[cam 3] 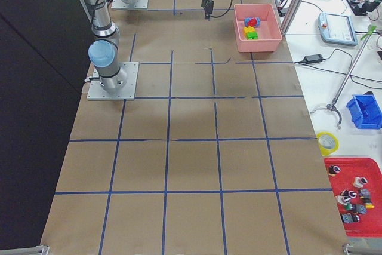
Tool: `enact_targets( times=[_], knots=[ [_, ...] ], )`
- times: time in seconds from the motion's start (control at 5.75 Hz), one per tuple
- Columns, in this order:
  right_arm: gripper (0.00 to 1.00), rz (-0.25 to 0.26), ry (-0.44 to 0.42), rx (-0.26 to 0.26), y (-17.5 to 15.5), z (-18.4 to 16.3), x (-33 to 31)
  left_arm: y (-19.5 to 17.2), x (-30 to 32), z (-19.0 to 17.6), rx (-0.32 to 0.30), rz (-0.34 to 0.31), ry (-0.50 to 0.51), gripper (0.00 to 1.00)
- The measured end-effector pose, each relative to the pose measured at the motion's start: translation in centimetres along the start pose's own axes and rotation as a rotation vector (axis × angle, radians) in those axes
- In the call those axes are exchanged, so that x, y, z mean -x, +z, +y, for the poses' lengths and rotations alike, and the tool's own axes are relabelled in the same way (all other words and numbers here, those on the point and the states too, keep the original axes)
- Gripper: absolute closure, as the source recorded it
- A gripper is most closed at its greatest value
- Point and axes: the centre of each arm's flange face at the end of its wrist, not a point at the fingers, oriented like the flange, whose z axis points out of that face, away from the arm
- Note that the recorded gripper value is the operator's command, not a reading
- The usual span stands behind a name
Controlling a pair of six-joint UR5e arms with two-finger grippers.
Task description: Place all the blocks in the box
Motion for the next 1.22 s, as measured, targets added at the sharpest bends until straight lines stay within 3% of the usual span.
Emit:
enact_targets(
  times=[0.7,1.22],
  knots=[
    [0.0,-0.001,-0.004,0.003,0.8,3.8,0.4,0.1,0.0,0.0,0.0,0.001,0.0,0.0],
    [0.0,-0.003,-0.007,-0.001,0.9,4.1,0.3,0.1,0.0,0.0,0.001,0.001,0.0,0.0]
  ],
)
